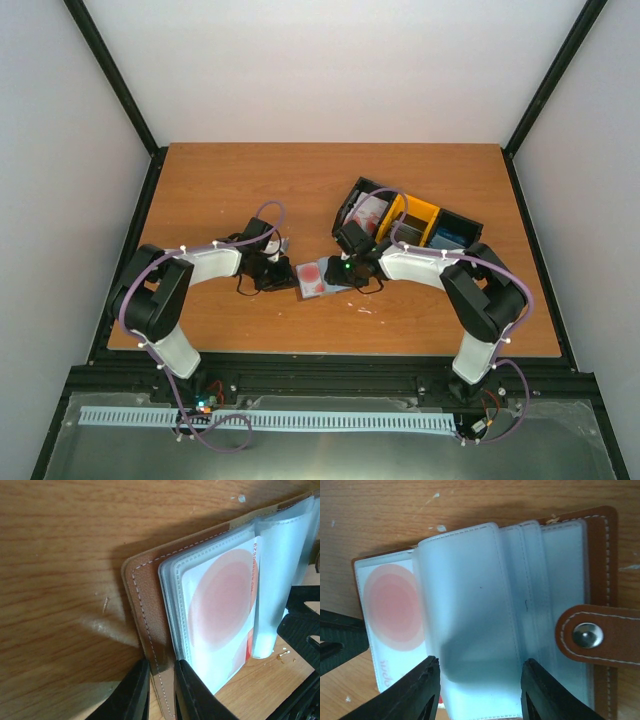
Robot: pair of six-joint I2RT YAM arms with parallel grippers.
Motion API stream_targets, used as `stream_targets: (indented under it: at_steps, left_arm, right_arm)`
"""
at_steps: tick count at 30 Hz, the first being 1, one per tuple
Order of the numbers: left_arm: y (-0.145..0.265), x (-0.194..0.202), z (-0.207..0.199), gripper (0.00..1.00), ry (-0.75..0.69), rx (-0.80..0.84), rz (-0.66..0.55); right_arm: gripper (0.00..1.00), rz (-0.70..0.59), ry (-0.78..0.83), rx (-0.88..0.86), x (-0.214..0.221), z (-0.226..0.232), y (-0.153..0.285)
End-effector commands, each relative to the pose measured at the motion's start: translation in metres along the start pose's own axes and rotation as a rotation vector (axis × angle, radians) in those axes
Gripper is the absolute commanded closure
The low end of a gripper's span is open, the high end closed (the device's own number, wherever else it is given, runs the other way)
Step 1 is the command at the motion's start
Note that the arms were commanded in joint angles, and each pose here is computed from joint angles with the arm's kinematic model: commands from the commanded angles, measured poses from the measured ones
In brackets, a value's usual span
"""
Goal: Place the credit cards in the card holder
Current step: Insert the credit card into the card holder.
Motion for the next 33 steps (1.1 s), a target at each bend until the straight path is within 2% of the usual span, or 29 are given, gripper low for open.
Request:
stream_targets:
  at_steps: [1,12,19,27,33]
  left_arm:
    - [0.004,-0.009,-0.011,0.84,-0.034,0.020,-0.031]
    - [0.006,-0.009,-0.010,0.84,-0.032,0.011,-0.043]
    - [0.010,-0.010,-0.010,0.84,-0.027,0.002,-0.062]
    - [0.042,-0.023,-0.004,0.84,0.036,-0.099,-0.238]
    - [0.056,-0.027,-0.002,0.84,0.077,-0.120,-0.312]
  right_arm:
    - [0.56,0.014,0.017,-0.051,0.001,0.008,-0.005]
    - [0.53,0.010,0.069,-0.240,-0.005,0.041,0.001]
    - [0.52,0.056,0.070,-0.286,0.000,0.044,-0.012]
    - [0.51,0.068,0.129,-0.491,-0.002,0.075,-0.004]
    - [0.50,0.076,0.144,-0.509,-0.003,0.078,-0.008]
Point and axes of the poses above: each gripper's point midway between its finger pads, its own y axis back along the fingers, its own z axis along the line the jaws close on, x = y × z, the point moved 3 cm from there along y, back along the fingers, and after that the axes turned 2 degrees about y, right-handed, at the moved point
